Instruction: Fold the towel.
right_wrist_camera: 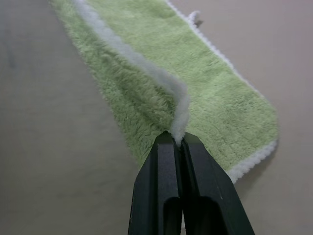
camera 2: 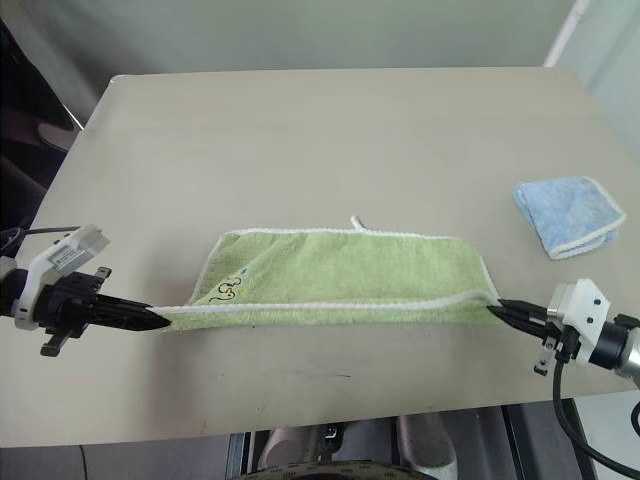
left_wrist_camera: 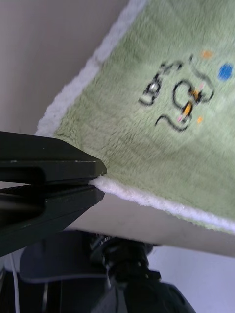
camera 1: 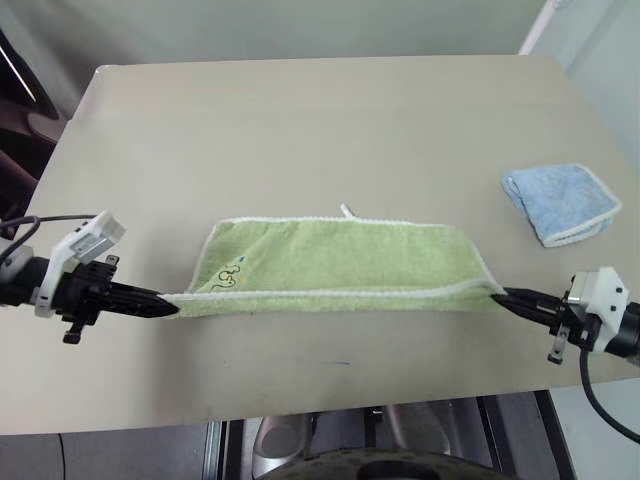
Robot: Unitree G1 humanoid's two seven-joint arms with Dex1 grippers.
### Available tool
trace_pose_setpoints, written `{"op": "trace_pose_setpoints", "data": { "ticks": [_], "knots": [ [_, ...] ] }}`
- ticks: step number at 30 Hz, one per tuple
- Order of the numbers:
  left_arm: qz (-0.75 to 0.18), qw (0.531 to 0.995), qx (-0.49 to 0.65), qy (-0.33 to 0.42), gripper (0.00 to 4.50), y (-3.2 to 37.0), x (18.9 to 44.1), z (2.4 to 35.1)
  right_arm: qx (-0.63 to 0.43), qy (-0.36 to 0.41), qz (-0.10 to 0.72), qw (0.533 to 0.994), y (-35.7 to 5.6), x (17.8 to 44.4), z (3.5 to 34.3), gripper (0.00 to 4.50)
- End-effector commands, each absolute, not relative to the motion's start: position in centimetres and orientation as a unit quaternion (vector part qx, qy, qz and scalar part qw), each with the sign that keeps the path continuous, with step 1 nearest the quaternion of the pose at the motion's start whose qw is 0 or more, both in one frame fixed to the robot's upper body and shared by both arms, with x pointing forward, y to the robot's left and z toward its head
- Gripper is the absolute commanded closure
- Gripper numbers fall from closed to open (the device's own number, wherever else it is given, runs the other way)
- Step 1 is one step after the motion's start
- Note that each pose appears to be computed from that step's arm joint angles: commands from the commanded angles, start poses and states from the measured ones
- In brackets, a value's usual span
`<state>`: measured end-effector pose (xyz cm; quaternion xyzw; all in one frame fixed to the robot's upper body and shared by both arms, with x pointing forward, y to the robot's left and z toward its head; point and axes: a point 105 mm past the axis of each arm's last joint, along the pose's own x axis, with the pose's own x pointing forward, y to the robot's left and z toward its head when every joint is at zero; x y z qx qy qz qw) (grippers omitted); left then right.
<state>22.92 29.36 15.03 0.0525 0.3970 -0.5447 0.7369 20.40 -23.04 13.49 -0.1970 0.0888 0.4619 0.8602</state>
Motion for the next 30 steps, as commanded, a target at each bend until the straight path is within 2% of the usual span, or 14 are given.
{"op": "trace_pose_setpoints", "data": {
  "ticks": [1, 6, 9, 13, 16, 20, 24, 30],
  "knots": [
    [-0.554, 0.724, 0.072, 0.404, 4.48, 29.9, 22.8, 15.3, -0.222, 0.099, 0.449, 0.86, -24.3, 19.8, 14.1, 4.5],
    [-0.559, 0.723, 0.071, 0.4, 4.48, 29.6, 23.2, 15.4, -0.236, 0.11, 0.435, 0.862, -25.1, 20.0, 13.7, 4.5],
    [-0.547, 0.749, 0.087, 0.364, 4.48, 30.5, 25.1, 15.0, -0.236, 0.068, 0.395, 0.885, -25.2, 21.9, 14.8, 4.5],
    [-0.534, 0.783, 0.095, 0.305, 4.48, 30.6, 28.4, 14.7, -0.243, 0.068, 0.352, 0.901, -25.7, 22.7, 14.1, 4.5],
    [-0.534, 0.788, 0.104, 0.29, 4.48, 30.2, 29.7, 14.6, -0.248, 0.061, 0.332, 0.908, -25.9, 23.3, 14.1, 4.5],
    [-0.536, 0.791, 0.12, 0.27, 4.48, 28.9, 32.0, 14.3, -0.243, 0.06, 0.311, 0.917, -25.9, 24.4, 14.5, 4.5],
    [-0.561, 0.78, 0.121, 0.25, 4.48, 25.8, 34.1, 15.1, -0.255, 0.061, 0.302, 0.916, -26.0, 25.3, 14.4, 4.5],
    [-0.573, 0.774, 0.125, 0.238, 4.48, 23.8, 35.3, 15.0, -0.257, 0.067, 0.284, 0.921, -26.5, 26.6, 14.3, 4.5]
  ]
}}
